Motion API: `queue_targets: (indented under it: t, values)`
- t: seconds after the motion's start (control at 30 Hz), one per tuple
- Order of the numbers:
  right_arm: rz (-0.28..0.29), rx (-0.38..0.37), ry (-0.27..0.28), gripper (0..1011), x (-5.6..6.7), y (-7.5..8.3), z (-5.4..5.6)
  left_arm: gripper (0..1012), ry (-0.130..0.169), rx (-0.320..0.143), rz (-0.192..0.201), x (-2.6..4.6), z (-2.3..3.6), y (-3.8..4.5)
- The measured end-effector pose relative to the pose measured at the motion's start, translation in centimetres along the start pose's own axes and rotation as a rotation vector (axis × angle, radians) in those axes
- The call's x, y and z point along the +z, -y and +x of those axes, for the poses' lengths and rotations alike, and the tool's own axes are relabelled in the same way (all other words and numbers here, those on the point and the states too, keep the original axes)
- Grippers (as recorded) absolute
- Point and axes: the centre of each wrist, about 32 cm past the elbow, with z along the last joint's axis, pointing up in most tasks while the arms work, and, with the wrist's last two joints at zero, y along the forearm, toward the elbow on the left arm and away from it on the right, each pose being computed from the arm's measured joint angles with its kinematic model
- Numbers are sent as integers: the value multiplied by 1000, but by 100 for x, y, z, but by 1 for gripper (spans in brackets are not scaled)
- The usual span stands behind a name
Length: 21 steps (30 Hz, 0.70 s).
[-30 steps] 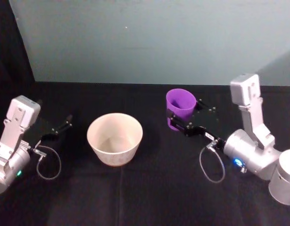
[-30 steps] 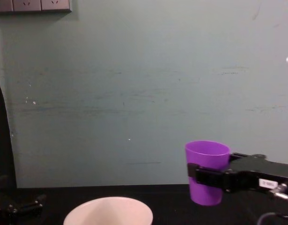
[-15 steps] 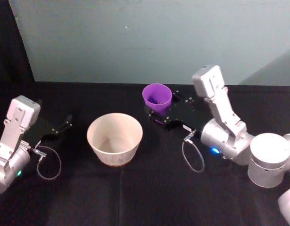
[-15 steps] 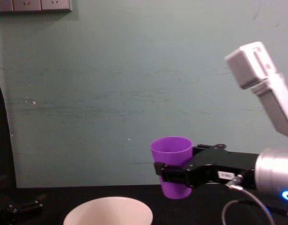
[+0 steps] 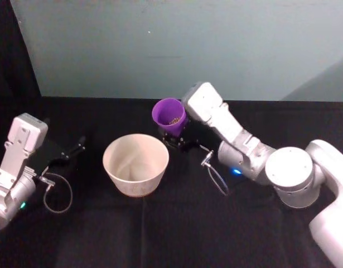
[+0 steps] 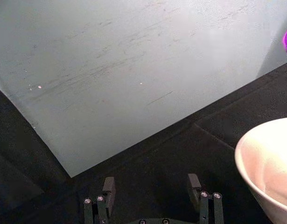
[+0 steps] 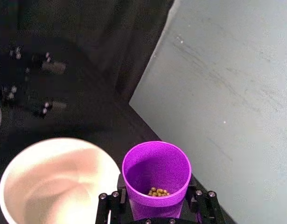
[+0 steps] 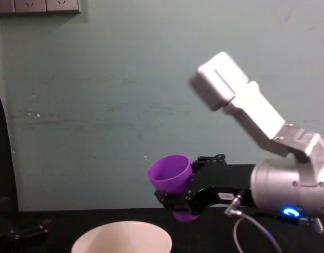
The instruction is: Pick up the cup and pour the mung beans from the cup into the bowl.
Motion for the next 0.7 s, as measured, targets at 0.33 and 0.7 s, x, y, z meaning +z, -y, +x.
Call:
queue_targets:
  t: [0.33, 0.7]
  values:
    - [-40, -20, 255, 732, 120, -80, -201, 1011, 0, 0, 0, 0, 0, 0]
    - [-56, -27, 435, 732, 178, -130, -321, 1011, 0, 0, 0, 0, 0, 0]
